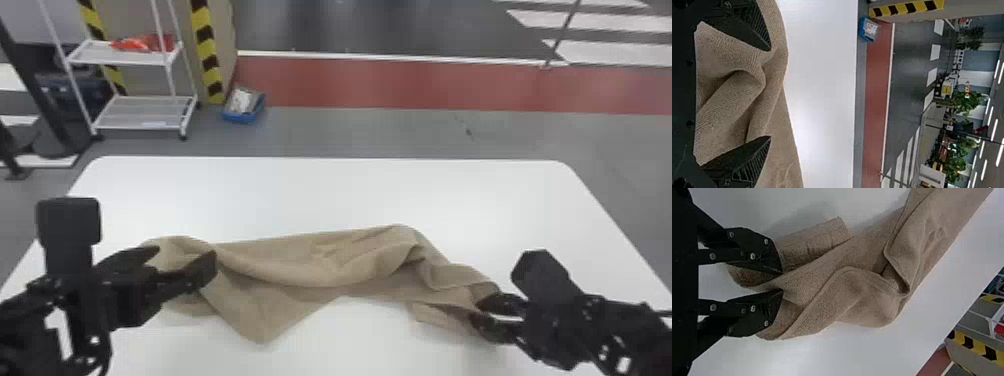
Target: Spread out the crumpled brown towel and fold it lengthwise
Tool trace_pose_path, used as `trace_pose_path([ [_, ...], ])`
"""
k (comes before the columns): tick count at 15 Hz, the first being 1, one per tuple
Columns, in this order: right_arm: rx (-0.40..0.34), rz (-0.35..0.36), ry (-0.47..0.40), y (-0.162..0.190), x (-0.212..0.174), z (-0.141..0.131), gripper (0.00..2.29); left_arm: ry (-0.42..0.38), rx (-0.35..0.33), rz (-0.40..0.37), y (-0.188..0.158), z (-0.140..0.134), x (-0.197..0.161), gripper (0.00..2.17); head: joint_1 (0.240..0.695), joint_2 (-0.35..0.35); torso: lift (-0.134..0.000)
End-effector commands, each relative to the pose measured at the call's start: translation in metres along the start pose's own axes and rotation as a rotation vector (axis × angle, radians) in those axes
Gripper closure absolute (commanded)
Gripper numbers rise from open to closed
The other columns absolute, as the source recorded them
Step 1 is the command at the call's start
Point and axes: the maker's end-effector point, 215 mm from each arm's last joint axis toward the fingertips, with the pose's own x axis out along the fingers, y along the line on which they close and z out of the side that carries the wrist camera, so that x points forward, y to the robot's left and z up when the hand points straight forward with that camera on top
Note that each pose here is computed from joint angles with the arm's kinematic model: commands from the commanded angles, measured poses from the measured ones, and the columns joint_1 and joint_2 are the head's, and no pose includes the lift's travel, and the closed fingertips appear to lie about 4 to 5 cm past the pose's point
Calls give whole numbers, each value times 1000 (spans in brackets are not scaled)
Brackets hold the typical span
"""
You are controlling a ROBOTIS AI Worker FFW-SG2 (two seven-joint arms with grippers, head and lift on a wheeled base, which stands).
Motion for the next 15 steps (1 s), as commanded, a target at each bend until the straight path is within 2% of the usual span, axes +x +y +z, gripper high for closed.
trace_pose_path([
  [1,-2,-4,-13,-1,2,5,1659,15,-3,-24,-6,-8,-1,124,695,-62,-124],
  [4,-3,-18,-22,-8,-2,8,1663,41,-16,-55,-19,-21,2,151,695,-69,-124],
  [8,3,-58,-50,-29,-20,19,1663,192,-49,-89,-42,-68,3,208,695,-103,-124],
  [10,2,-59,-54,-28,-24,23,1659,275,-57,-97,-54,-90,-1,208,695,-123,-124],
  [15,4,-35,-54,-19,-25,25,1663,295,-26,-47,-54,-93,8,208,695,-147,-124],
])
